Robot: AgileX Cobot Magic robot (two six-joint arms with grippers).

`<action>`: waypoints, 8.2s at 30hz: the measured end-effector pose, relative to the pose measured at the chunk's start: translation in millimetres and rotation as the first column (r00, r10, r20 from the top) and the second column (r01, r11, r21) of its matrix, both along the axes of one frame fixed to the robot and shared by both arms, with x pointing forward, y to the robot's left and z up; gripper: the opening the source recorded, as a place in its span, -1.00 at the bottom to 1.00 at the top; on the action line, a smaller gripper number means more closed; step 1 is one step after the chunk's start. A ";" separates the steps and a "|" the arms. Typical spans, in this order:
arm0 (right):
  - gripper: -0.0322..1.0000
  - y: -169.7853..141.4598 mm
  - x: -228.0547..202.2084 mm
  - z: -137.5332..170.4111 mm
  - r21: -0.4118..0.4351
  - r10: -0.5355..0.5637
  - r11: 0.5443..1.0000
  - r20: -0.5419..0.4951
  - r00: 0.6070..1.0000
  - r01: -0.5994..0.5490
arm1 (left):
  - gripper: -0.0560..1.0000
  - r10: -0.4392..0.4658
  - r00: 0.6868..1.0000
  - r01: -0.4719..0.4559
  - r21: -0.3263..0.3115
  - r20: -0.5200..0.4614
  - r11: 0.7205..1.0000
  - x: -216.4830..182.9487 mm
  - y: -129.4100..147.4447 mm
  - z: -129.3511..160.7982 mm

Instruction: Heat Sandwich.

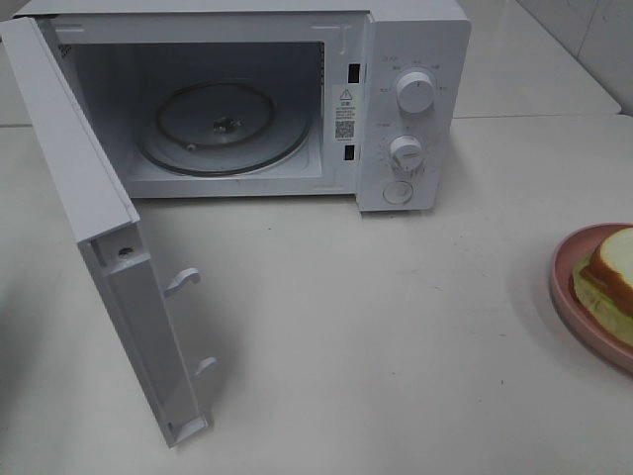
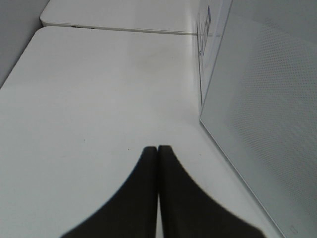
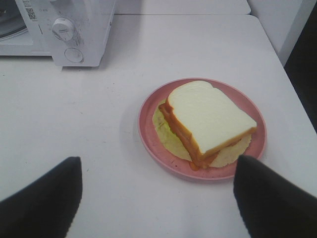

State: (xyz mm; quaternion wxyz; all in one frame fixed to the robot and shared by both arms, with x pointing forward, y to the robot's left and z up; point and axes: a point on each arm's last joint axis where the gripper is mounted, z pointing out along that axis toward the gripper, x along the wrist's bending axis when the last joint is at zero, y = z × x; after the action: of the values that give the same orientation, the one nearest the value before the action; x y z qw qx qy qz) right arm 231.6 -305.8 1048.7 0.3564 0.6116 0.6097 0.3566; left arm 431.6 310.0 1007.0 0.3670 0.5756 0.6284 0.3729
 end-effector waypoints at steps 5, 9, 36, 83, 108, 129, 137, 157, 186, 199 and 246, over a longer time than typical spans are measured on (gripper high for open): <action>0.54 0.0 0.0 0.0 0.000 0.000 1.000 0.000 1.000 0.000 | -0.89 -0.036 0.993 0.030 0.050 0.109 0.998 7.2 -5.9 -14.3; 0.53 0.0 0.0 0.0 0.000 0.000 1.000 0.000 1.000 0.000 | -0.89 -0.120 0.979 0.100 0.125 0.162 0.987 17.6 -13.6 -21.2; 0.53 0.0 0.0 0.0 0.000 0.000 1.000 0.000 1.000 0.000 | -0.89 -0.369 0.904 0.375 0.016 0.215 0.927 79.0 -70.2 -73.2; 0.53 0.0 0.0 0.0 0.000 0.000 1.000 0.000 1.000 0.000 | -0.89 -0.546 0.773 0.581 -0.015 0.324 0.814 135.5 -230.2 -51.5; 0.53 0.0 0.0 0.0 0.000 0.000 1.000 0.000 1.000 0.000 | -0.89 -0.646 0.712 0.662 0.041 0.274 0.748 165.4 -286.9 -57.5; 0.53 0.0 0.0 0.0 0.000 0.000 1.000 0.000 1.000 0.000 | -0.89 -0.660 0.723 0.670 0.026 0.203 0.742 164.3 -297.0 -51.6; 0.53 0.0 0.0 0.0 0.000 0.000 1.000 0.000 1.000 0.000 | -0.89 -0.642 0.760 0.646 -0.014 0.100 0.763 161.3 -288.9 -44.7; 0.53 0.0 0.0 0.0 0.000 0.000 1.000 0.000 1.000 0.000 | 0.20 -0.609 0.708 0.627 -0.078 -0.357 0.775 100.7 -241.8 -26.0; 0.53 0.0 0.0 0.0 0.000 0.000 1.000 0.000 1.000 0.000 | 0.93 -0.407 0.475 0.406 -0.215 -0.780 0.888 62.5 -148.9 16.0; 0.53 0.0 0.0 0.0 0.000 0.000 1.000 0.000 1.000 0.000 | 0.94 -0.284 0.538 0.200 -0.207 -0.794 0.958 56.5 -63.4 27.6; 0.53 0.0 0.0 0.0 0.000 0.000 1.000 0.000 1.000 0.000 | 0.94 -0.124 0.989 0.124 -0.007 -0.077 0.992 -189.3 -16.0 49.6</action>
State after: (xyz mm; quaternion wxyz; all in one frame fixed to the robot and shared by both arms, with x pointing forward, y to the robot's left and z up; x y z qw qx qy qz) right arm 231.6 -305.8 1048.7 0.3564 0.6116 0.6097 0.3566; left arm 242.4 293.9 1056.6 0.3654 0.6273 0.6054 0.3263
